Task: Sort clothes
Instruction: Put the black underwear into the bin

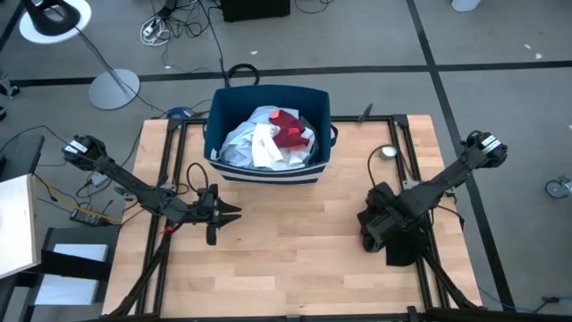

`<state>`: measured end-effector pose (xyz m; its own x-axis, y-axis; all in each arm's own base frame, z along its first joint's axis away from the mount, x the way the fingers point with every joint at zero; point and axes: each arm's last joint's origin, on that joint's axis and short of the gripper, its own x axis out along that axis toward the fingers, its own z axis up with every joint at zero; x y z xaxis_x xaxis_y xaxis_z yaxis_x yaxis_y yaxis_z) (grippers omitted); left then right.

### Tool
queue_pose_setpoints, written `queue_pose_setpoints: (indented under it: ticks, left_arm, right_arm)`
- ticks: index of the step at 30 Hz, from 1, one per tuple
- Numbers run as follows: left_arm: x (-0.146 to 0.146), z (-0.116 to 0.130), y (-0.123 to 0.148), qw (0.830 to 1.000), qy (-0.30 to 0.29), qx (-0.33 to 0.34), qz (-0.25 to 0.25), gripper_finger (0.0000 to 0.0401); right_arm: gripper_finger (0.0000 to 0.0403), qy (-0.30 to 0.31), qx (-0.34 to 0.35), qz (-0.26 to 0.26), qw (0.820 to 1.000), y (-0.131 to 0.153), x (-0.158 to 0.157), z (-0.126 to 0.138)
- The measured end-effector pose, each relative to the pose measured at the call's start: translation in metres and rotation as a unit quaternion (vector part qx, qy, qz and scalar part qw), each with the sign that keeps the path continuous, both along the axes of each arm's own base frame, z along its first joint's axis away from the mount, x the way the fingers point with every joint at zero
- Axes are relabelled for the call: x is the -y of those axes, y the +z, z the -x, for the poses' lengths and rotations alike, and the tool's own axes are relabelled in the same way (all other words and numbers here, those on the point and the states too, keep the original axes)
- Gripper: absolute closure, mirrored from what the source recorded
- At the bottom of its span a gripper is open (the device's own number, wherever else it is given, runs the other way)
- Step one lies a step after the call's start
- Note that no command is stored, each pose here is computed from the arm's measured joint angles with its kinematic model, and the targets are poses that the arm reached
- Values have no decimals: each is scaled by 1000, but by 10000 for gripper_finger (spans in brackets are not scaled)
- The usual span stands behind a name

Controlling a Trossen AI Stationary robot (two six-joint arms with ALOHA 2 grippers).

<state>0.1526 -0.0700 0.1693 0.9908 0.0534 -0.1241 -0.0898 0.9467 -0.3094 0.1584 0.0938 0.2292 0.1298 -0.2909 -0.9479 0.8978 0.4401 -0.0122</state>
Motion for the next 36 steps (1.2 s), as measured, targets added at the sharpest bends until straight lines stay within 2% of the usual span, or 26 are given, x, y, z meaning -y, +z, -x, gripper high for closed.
queue_pose_setpoints:
  ticks: [7,13,17,20,27,31,36]
  left_arm:
    - [0,0,0,1000,0,1,1,298]
    - [0,0,0,1000,0,1,1,298]
    - [0,0,0,1000,0,1,1,298]
    - [0,0,0,1000,0,1,1,298]
    - [0,0,0,1000,0,1,1,298]
    - [0,0,0,1000,0,1,1,298]
    - [0,0,0,1000,0,0,1,298]
  right_arm:
    - [399,50,105,74,990,92,3,-12]
    - [401,104,233,167,952,166,13,-20]
    - [401,136,307,230,914,211,22,-27]
    - [401,159,356,278,878,243,30,-35]
    - [402,168,445,414,776,302,53,-51]
    - [402,140,449,473,745,316,67,-55]
    - [402,149,476,499,709,321,82,-73]
